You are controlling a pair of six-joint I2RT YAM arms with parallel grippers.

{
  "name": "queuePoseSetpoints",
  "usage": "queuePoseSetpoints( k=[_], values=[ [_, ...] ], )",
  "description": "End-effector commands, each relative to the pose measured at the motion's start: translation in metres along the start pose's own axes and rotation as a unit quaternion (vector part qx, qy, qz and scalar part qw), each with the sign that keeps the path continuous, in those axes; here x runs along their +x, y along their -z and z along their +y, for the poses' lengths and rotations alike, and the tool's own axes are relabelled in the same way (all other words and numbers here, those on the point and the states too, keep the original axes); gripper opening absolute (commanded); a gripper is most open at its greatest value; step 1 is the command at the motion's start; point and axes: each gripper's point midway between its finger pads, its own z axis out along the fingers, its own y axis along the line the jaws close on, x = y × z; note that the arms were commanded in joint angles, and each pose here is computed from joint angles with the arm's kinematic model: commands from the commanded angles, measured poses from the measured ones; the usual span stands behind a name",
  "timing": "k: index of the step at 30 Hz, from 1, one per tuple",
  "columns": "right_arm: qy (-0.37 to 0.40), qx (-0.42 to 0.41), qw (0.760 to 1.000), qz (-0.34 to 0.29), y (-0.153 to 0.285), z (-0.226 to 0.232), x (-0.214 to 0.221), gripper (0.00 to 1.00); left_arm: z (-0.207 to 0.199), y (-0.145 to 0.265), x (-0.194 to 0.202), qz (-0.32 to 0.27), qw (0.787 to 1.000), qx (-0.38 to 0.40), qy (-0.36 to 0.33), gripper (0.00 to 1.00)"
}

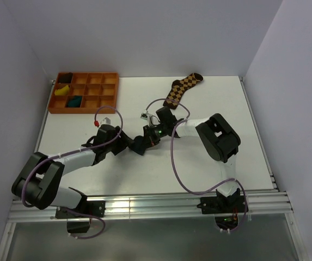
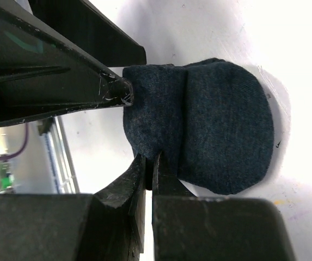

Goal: Roll the socks
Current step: Roll the sock at the center of the board.

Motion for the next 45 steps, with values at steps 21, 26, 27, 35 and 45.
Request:
queuePoseSetpoints(
  k=[21,26,27,35,45],
  values=[
    [-0.105,0.046,0.992,0.05,-0.007,-0.036,0.038,0.0,0.023,-0.025,0.013,0.001,0.998,-0.055,0.002,0.42],
    [-0.071,0.078,0.994,0.025,0.004,-0.035,0.029,0.04,0.02,-0.026,0.019,0.012,0.998,-0.064,-0.016,0.26],
    [-0.06,0.085,0.994,0.019,0.007,-0.034,0.027,0.07,0.019,-0.026,0.019,0.013,0.998,-0.064,-0.021,0.22],
    [0.054,0.173,0.982,-0.046,0.037,-0.009,-0.005,0.41,0.007,-0.023,0.021,0.017,0.996,-0.071,-0.055,0.18],
    [0.249,0.346,0.897,-0.116,0.052,0.024,-0.032,0.67,-0.004,-0.02,0.018,0.03,0.994,-0.075,-0.079,0.18]
  ],
)
